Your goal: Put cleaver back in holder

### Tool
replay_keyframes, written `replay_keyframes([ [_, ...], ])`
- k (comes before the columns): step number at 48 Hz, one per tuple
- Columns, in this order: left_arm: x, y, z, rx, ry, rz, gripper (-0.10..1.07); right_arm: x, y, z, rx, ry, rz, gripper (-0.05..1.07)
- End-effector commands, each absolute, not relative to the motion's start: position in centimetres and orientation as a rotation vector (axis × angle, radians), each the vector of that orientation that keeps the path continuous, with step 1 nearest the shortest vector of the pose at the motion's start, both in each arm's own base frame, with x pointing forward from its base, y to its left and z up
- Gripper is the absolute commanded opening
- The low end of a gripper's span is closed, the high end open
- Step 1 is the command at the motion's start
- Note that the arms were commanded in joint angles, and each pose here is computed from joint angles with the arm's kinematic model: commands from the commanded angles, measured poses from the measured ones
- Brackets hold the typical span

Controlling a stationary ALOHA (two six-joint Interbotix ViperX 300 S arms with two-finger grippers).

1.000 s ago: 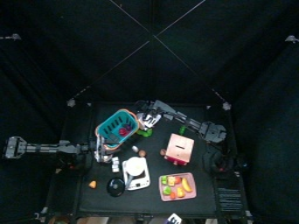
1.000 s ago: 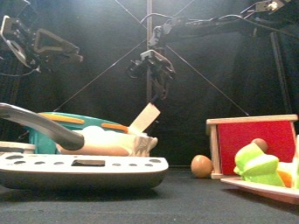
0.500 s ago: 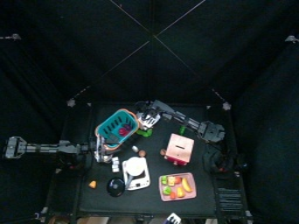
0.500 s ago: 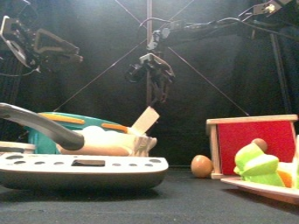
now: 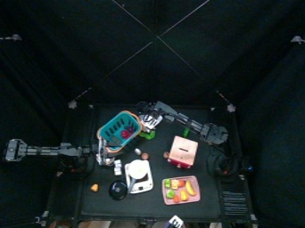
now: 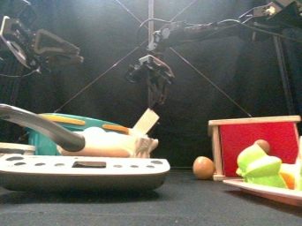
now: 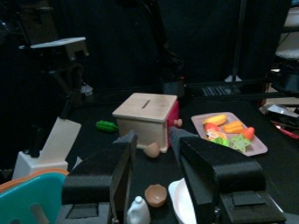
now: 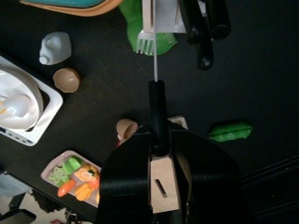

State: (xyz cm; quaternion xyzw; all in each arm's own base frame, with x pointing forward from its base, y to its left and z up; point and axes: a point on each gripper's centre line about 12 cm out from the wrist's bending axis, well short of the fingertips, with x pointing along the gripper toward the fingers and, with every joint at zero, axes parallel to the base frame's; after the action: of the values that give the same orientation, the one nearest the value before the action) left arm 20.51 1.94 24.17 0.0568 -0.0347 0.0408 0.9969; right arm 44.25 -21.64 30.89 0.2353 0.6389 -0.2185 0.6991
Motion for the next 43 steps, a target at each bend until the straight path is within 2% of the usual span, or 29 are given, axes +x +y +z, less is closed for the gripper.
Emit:
replay_keyframes([
  [1,20.7,1.9,24.8,0.113,-0.09,0.081,0.76,44.1,-21.9,33.2,0.512,1.35,-0.494,0.46],
  [10,20.7,1.9,24.7,0.112,-0.085,0.082,0.76,45.0,-22.3,32.6,0.51,1.345,-0.493,0.59],
  [15,20.7,1.9,24.7,0.113,-0.079,0.081,0.76,45.4,-22.6,33.0,0.499,1.319,-0.499,0.64],
  [25,20.7,1.9,24.5,0.111,-0.068,0.081,0.76,45.8,-23.1,34.3,0.474,1.26,-0.522,0.67],
  [43,20.7,2.0,24.5,0.102,-0.066,0.086,0.76,43.7,-21.3,34.6,0.474,1.363,-0.515,0.68],
])
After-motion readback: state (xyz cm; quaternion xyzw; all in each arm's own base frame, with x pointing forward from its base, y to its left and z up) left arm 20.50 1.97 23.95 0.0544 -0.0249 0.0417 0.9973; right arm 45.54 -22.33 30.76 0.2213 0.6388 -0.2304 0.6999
